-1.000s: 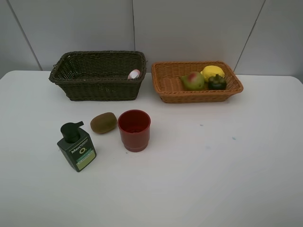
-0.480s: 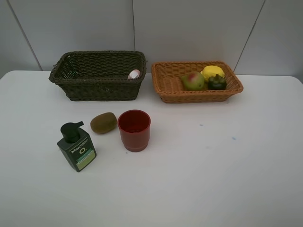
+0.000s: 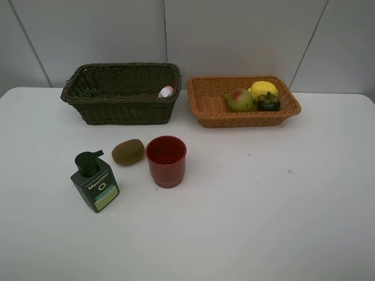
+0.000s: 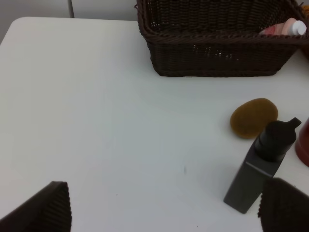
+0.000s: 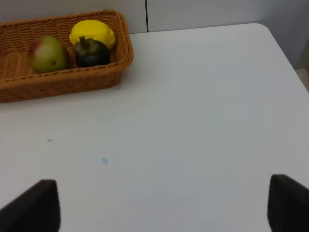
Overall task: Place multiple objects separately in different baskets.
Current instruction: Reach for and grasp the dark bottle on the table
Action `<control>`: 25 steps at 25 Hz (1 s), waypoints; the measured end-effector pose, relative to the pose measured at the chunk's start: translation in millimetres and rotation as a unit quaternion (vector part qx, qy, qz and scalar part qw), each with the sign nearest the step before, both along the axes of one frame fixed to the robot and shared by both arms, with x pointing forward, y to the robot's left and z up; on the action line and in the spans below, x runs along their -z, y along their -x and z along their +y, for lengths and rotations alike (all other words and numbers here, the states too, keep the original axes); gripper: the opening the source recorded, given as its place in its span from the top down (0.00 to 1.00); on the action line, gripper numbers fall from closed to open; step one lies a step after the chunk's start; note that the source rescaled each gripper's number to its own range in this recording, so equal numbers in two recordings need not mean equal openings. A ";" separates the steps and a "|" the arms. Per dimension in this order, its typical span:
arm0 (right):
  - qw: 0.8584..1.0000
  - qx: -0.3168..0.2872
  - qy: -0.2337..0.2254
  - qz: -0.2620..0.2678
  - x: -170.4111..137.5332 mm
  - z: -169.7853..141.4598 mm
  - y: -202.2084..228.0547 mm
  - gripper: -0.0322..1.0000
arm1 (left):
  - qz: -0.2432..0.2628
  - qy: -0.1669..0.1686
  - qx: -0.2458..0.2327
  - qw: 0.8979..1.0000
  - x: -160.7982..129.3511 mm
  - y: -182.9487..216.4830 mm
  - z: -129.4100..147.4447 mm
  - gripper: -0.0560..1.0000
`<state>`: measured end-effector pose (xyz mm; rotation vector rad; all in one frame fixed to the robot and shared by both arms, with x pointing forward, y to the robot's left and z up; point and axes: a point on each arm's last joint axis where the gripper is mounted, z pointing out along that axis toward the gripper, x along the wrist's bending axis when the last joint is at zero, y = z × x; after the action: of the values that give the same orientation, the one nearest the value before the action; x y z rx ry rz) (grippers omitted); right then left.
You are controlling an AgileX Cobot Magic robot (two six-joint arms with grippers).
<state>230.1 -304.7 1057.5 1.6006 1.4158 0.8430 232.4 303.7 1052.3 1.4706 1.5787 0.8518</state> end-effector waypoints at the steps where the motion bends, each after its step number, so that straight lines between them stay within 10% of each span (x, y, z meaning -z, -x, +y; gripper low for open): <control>1: 1.000 0.000 0.000 0.000 0.0 0.0 0.0 0.07 | 0.000 0.000 0.000 1.000 0.0 0.0 0.0 0.00; 25: 1.000 0.000 0.000 0.000 0.0 0.0 0.0 0.07 | 0.067 -0.027 0.013 0.997 -51.4 -44.2 -3.2 0.00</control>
<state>230.1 -304.7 1057.5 1.6006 1.4158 0.8430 276.6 300.5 1103.6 1.6131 1.6418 0.7998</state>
